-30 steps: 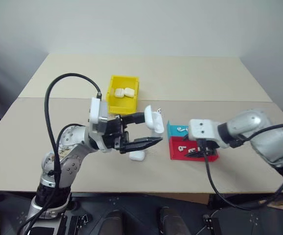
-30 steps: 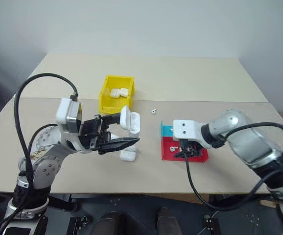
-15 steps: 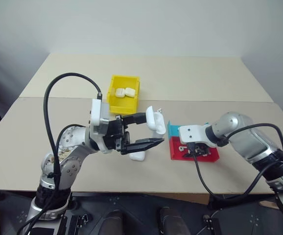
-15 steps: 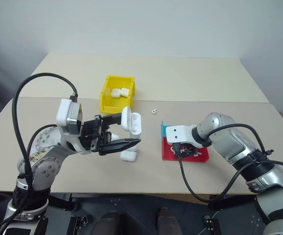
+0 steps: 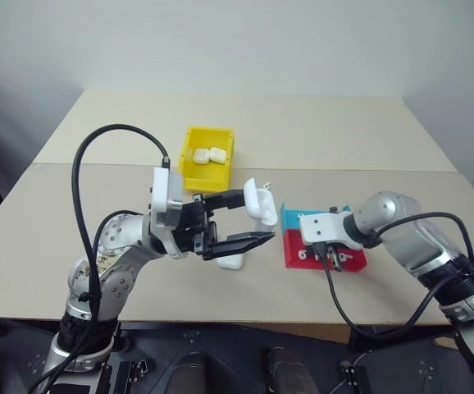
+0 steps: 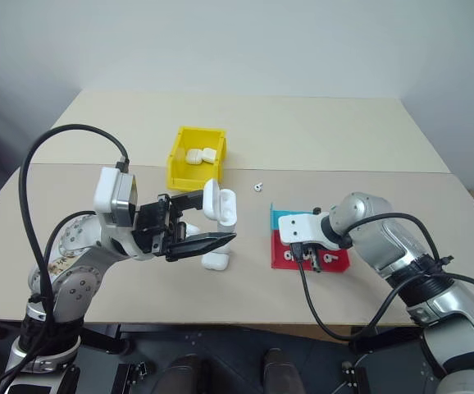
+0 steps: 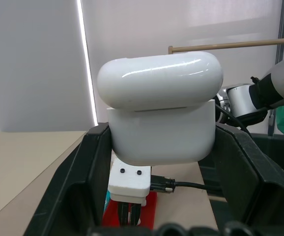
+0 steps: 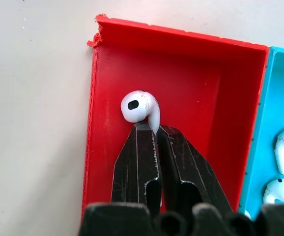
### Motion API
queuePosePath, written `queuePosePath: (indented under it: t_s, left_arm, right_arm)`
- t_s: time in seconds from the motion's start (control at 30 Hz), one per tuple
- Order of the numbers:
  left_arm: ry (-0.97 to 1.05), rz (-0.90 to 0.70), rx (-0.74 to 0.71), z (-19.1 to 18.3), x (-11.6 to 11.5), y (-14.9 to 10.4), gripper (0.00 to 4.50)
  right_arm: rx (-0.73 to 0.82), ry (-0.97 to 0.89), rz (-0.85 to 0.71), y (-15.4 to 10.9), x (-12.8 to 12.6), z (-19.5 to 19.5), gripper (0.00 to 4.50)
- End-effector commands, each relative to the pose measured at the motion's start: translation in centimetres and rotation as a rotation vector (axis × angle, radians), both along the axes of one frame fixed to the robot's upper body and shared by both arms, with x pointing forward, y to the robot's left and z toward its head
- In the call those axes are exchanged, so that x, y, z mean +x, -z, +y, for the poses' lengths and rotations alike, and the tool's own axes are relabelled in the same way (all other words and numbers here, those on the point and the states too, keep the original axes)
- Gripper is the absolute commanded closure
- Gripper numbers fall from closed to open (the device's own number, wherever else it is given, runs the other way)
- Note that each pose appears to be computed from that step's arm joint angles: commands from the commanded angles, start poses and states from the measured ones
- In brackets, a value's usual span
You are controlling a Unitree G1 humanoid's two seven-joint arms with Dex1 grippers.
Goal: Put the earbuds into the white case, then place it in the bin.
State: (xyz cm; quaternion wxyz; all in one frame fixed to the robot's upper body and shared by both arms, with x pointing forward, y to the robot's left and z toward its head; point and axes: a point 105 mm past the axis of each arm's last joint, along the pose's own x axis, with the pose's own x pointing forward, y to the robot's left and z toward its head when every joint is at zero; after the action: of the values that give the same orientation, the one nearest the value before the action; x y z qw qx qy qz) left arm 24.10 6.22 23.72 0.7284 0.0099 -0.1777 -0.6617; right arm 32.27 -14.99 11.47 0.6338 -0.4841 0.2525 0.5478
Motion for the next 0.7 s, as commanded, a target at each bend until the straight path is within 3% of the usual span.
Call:
queuePosePath:
  t_s: [0.03,0.27,0.47,0.7]
  left_arm:
    - [0.021,-0.054,-0.018,0.0,-0.6,-1.0,1.72]
    - [0.037,-0.056,-0.017,-0.1,-0.5,-1.1,1.72]
    - [0.037,-0.058,-0.017,-0.1,-0.7,-1.1,1.72]
    - [0.028,-0.061,-0.02,-0.1,-0.7,-1.2,1.72]
  right_arm:
    - [0.021,0.029,-0.029,-1.3,0.0,-0.2,4.47]
    - [-0.034,0.069,-0.055,0.1,0.3,-0.4,4.47]
    - [-0.018,0.07,-0.04,-0.3,0.2,-0.4,2.67]
    - [0.035,0.002,-0.036,-1.5,0.0,0.5,2.67]
